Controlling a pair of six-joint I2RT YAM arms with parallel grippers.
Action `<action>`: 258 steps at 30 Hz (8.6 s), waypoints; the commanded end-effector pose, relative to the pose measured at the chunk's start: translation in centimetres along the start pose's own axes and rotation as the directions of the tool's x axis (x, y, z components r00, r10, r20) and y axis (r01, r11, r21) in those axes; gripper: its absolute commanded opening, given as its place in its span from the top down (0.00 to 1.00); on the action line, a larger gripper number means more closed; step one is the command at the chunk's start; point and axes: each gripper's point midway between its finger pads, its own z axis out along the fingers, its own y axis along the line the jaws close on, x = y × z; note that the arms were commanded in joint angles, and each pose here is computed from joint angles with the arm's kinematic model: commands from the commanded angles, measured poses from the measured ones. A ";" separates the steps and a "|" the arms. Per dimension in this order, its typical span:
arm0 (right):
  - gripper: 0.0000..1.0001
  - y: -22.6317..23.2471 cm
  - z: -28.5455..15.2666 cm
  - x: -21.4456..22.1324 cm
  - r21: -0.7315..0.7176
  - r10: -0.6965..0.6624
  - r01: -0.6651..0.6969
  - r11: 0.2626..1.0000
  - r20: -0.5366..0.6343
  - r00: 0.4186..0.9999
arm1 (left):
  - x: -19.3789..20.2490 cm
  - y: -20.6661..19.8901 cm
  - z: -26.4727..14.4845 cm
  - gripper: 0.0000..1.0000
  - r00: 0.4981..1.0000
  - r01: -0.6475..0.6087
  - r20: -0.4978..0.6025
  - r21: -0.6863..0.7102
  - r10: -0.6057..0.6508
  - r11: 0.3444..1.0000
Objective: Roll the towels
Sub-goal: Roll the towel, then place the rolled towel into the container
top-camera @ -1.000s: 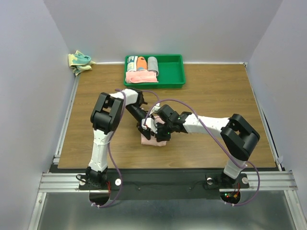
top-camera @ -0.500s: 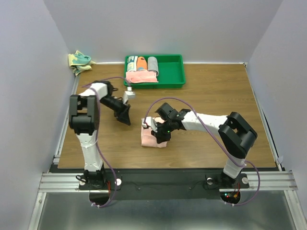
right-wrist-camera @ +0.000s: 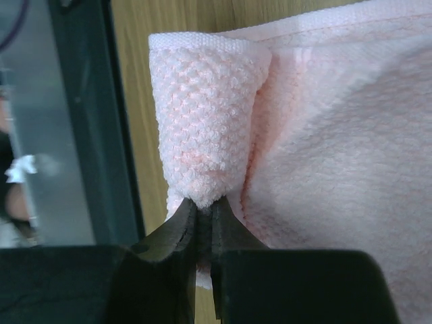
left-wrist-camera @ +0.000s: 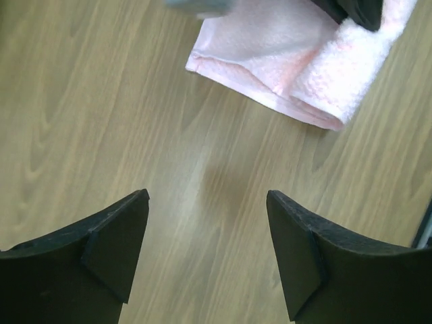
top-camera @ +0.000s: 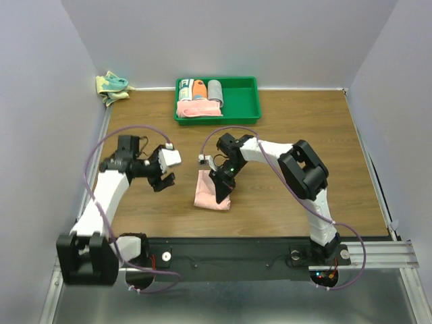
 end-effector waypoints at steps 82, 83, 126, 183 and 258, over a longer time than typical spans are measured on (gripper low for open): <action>0.11 -0.8 -2.0 -4.7 0.638 -0.528 0.502 0.584 -0.171 0.832 | 3.4 -7.0 16.9 0.68 0.885 0.368 -0.461 0.619 -0.058 0.694; 0.12 -0.8 -1.9 -4.7 0.636 -0.527 0.499 0.588 -0.167 0.833 | 3.4 -7.0 16.9 0.68 0.886 0.368 -0.459 0.619 -0.060 0.694; 0.99 1.2 2.3 2.0 -0.090 0.077 -0.083 0.992 -0.069 0.995 | 1.1 -0.8 0.4 0.16 0.993 -0.100 -0.072 -0.053 0.096 0.994; 0.30 1.3 -23.0 -1.8 0.533 -0.216 -0.021 0.846 0.380 0.899 | 2.6 -10.9 13.0 0.83 0.927 0.153 -0.364 0.596 0.096 0.788; 0.99 -1.6 -3.7 1.6 0.446 -0.014 -0.109 0.888 0.264 0.964 | -2.9 3.7 4.2 0.01 0.965 0.255 -0.129 0.282 -0.227 0.925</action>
